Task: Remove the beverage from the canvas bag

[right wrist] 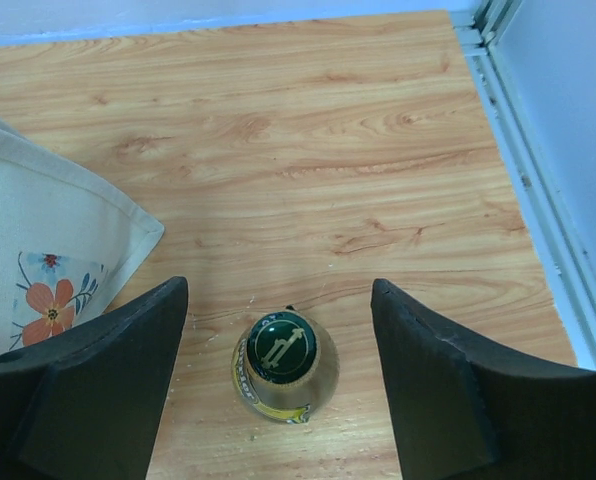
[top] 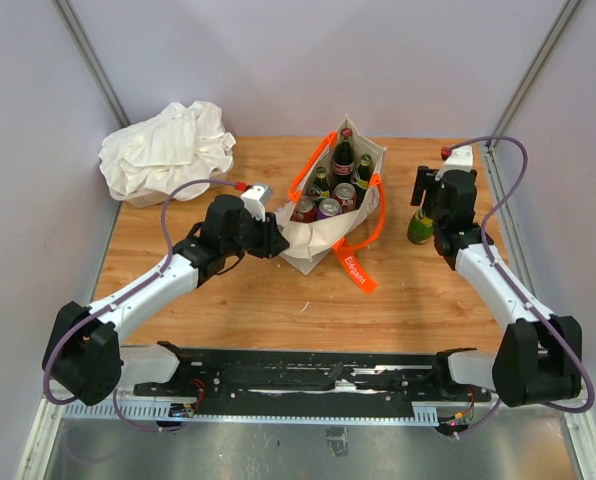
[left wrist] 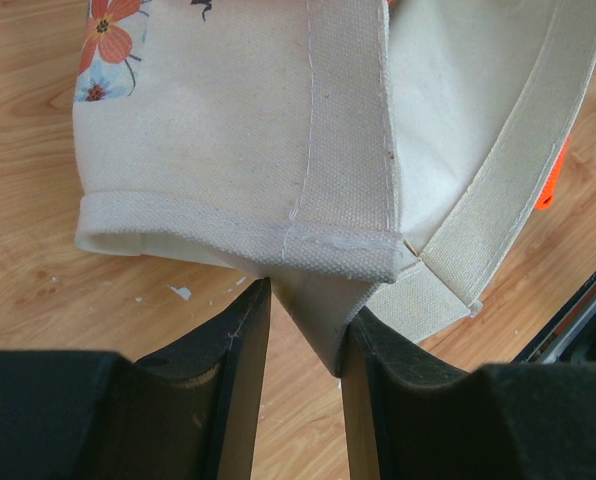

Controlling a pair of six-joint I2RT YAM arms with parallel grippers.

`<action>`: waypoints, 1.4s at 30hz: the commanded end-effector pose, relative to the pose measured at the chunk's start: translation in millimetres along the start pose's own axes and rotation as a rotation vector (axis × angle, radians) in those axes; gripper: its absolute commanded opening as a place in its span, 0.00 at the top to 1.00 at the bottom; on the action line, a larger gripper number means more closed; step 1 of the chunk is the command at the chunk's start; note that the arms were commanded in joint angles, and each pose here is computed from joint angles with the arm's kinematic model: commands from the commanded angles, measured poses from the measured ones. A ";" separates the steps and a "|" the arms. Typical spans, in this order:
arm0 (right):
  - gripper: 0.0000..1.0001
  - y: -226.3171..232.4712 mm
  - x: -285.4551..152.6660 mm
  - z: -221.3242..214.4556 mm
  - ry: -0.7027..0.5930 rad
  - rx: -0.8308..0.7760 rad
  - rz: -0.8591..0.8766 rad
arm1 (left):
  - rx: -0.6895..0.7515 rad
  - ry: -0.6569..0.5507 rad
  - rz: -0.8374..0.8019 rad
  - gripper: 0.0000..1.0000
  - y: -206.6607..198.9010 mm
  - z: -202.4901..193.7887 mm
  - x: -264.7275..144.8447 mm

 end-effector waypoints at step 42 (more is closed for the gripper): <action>0.24 185.7 -0.9 -26.6 0.375 -0.200 0.625 | 0.079 0.184 -0.141 0.64 -13.1 -26.1 2.6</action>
Point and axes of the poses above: each gripper's point midway between its finger pads, its own x axis out along the fingers, its own y axis along the line the jaws close on, z = x × y, the point moved 10 cm from there along -x, back along the fingers, and after that the axes turned 2 degrees about x, right-handed, at the moved point
